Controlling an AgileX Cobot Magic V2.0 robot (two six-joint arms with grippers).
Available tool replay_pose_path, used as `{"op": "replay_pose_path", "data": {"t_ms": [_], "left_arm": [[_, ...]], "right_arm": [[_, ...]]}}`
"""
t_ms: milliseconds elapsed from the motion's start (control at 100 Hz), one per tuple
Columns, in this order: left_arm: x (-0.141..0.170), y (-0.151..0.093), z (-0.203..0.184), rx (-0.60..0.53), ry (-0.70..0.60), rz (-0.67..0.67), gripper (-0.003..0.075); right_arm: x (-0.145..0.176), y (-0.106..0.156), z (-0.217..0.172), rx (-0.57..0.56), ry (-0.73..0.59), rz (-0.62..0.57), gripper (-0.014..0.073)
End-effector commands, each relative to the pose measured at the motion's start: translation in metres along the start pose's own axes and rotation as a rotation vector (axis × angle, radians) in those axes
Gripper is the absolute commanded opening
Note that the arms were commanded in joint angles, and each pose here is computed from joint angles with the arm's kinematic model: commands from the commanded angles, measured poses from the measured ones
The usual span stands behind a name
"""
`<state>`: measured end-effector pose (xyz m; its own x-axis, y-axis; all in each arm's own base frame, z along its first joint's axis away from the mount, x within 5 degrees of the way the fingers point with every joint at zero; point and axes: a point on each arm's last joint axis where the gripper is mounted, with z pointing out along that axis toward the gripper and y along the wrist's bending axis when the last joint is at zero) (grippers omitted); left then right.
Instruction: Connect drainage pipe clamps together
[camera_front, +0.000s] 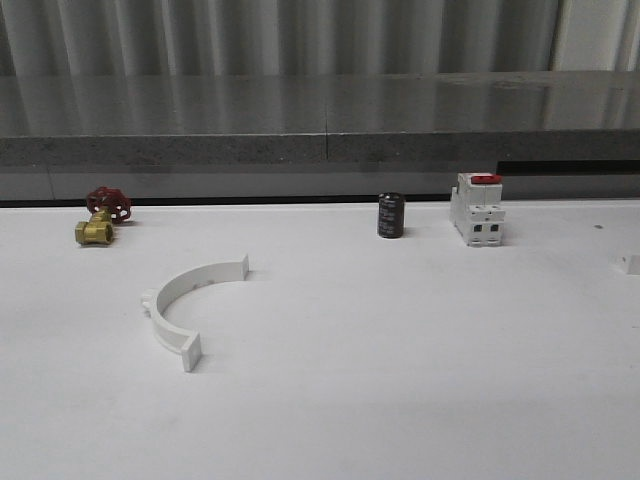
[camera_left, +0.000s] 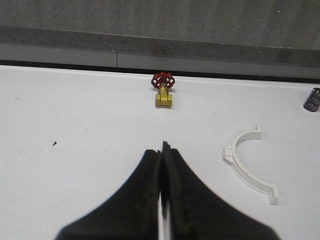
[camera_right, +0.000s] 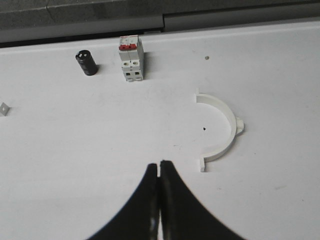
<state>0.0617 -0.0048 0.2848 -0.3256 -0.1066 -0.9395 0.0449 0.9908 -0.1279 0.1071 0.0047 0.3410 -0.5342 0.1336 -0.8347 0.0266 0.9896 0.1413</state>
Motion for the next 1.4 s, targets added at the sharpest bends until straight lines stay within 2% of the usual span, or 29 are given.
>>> {"op": "replay_pose_path", "data": {"t_ms": [0,80,150,220,340,390,440,690,910,1160,1390], "left_arm": [[-0.014,-0.002,-0.003,0.013,-0.092,-0.001,-0.002],[-0.014,-0.002,-0.003,0.013,-0.092,-0.001,-0.002],[-0.014,-0.002,-0.003,0.013,-0.092,-0.001,-0.002],[-0.014,-0.002,-0.003,0.013,-0.092,-0.001,-0.002],[-0.014,-0.002,-0.003,0.013,-0.092,-0.001,-0.002],[-0.014,-0.002,-0.003,0.013,-0.092,-0.001,-0.002],[-0.014,-0.002,-0.003,0.013,-0.092,-0.001,-0.002],[-0.014,-0.002,-0.003,0.013,-0.092,-0.001,-0.002],[-0.014,-0.002,-0.003,0.013,-0.092,-0.001,-0.002],[-0.014,-0.002,-0.003,0.013,-0.092,-0.001,-0.002],[-0.014,-0.002,-0.003,0.013,-0.092,-0.001,-0.002]], "right_arm": [[-0.022,0.002,0.009,-0.004,-0.014,0.017,-0.0066],[-0.023,0.002,0.023,0.004,0.05,0.02,-0.0055],[-0.02,0.001,0.031,0.01,0.112,0.022,0.0013],[-0.018,0.0,0.038,0.015,0.159,0.024,0.0147],[-0.019,0.0,0.046,0.018,0.173,0.026,0.0442],[-0.021,0.0,0.049,0.018,0.161,0.025,0.0526],[-0.024,0.0,0.053,0.018,0.154,0.026,0.0568],[-0.052,-0.008,0.1,0.079,0.241,-0.021,0.057],[-0.066,-0.04,0.151,0.143,0.33,-0.027,0.057],[-0.053,-0.078,0.211,0.156,0.455,-0.001,0.057],[-0.031,-0.095,0.251,0.156,0.506,-0.05,0.057]]}}
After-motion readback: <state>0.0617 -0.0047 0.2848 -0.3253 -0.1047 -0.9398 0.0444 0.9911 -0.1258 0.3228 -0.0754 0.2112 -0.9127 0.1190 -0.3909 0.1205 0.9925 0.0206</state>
